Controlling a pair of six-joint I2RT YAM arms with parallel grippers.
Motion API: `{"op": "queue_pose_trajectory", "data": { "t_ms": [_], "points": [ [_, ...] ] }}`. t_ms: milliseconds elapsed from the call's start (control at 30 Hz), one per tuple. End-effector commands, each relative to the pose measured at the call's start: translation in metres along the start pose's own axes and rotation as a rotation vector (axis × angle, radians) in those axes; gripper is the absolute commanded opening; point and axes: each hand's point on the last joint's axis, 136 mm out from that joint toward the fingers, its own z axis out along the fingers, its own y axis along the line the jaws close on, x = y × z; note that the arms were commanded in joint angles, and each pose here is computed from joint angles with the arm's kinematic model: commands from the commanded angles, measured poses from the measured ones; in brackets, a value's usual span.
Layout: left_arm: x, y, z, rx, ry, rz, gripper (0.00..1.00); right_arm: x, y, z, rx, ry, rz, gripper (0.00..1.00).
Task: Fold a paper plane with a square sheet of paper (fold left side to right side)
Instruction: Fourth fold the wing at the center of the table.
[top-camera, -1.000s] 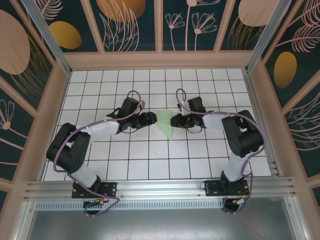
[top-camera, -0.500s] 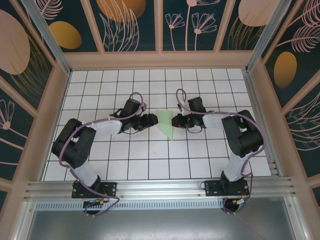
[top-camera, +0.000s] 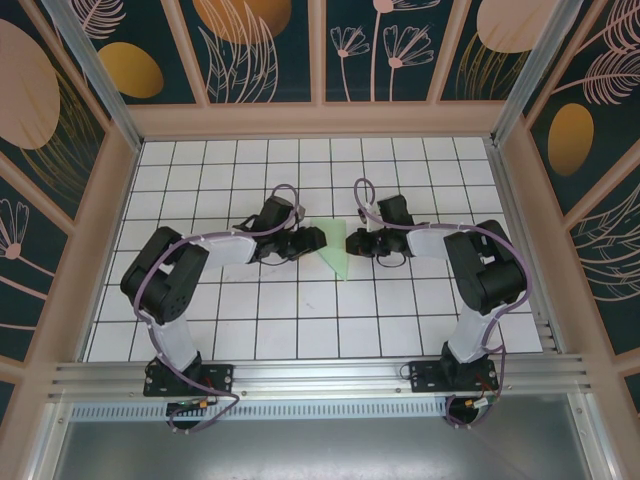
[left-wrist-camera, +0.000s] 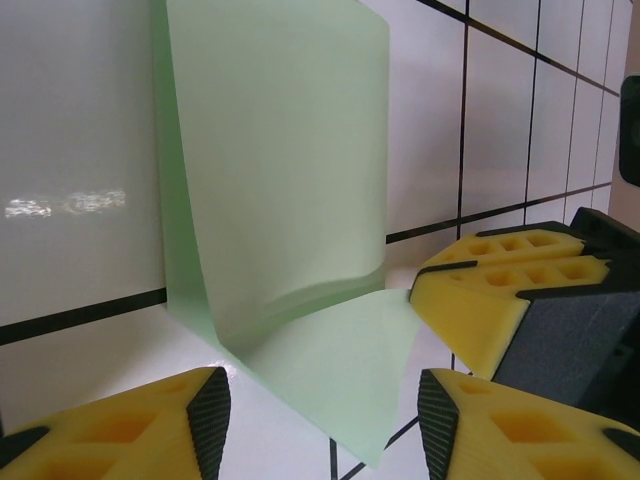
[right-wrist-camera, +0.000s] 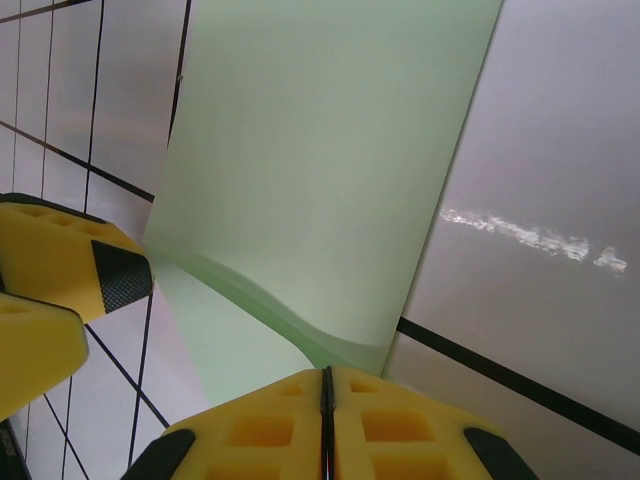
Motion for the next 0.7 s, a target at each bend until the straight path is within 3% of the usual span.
{"op": "queue_pose_trajectory", "data": {
  "t_ms": [0,200,333,567,667],
  "points": [
    [-0.003,-0.009,0.01,0.023,0.004,0.005,0.53,-0.003,-0.001,-0.006,0.002,-0.02,-0.008,0.11],
    [-0.007,-0.011,0.017,0.013,-0.003,0.003,0.51,-0.003,0.001,-0.006,-0.011,-0.019,-0.008,0.12],
    [-0.009,-0.015,0.019,0.022,-0.006,0.007,0.41,-0.004,0.002,-0.006,-0.011,-0.024,-0.009,0.13],
    [-0.011,-0.018,0.014,0.011,-0.029,-0.002,0.15,-0.02,0.007,-0.029,0.035,-0.125,-0.032,0.37],
    [-0.012,-0.022,0.009,0.012,-0.056,-0.02,0.12,-0.027,0.01,-0.045,0.072,-0.182,-0.057,0.42]
  ]
}}
